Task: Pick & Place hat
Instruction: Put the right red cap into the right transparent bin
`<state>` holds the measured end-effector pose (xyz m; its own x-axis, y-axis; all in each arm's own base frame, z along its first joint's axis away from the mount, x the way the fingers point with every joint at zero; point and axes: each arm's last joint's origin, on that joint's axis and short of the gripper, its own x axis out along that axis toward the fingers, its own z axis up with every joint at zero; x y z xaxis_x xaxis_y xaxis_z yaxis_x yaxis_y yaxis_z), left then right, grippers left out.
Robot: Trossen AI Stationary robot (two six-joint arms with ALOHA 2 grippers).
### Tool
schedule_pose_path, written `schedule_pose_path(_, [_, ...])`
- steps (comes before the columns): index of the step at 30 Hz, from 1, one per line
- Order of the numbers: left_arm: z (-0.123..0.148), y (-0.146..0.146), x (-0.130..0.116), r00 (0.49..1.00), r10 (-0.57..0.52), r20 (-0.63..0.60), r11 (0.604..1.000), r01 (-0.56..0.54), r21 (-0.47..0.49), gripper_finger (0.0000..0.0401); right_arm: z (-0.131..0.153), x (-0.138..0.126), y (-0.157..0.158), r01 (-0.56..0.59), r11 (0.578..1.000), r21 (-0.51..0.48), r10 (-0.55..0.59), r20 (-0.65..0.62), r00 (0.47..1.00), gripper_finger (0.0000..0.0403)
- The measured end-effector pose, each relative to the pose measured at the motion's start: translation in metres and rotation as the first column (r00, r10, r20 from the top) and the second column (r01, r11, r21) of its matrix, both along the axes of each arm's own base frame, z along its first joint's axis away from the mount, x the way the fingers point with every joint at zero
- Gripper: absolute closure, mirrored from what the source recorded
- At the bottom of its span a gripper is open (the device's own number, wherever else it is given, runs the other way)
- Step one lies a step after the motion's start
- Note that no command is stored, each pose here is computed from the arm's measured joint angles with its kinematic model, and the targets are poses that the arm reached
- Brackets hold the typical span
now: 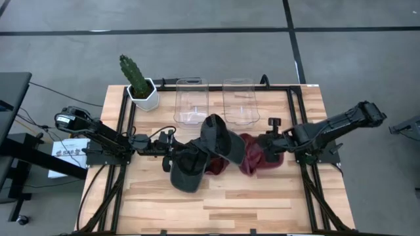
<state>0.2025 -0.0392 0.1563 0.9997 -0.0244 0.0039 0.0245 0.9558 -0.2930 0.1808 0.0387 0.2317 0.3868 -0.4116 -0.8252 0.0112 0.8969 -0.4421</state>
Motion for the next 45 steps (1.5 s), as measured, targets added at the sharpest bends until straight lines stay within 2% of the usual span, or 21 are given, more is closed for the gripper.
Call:
schedule_pose_path(13, [0.0,0.0,0.0,1.0,0.0,0.0,1.0,0.0,0.0,0.0279,0.017,-0.02,0.019,0.017,0.99,-0.137,0.012,0.206,0.978,0.0403])
schedule_pose_path(20, [0.0,0.0,0.0,1.0,0.0,0.0,1.0,0.0,-0.001,0.0279,0.028,-0.039,0.018,0.101,0.979,-0.179,-0.037,0.33,0.943,0.0402])
schedule_pose_path(29, [0.0,0.0,0.0,1.0,0.0,0.0,1.0,0.0,0.0,0.0279,0.037,-0.049,0.012,0.183,0.962,-0.201,-0.075,0.448,0.891,0.0402])
schedule_pose_path(39, [0.0,0.0,0.0,1.0,0.0,0.0,1.0,0.0,0.0,0.0279,0.046,-0.055,0.006,0.294,0.908,-0.298,-0.076,0.574,0.815,0.0403])
schedule_pose_path(45, [0.0,0.0,0.0,1.0,0.0,0.0,1.0,0.0,0.0,0.0279,0.05,-0.058,0.003,0.342,0.884,-0.32,-0.075,0.624,0.778,0.0403])
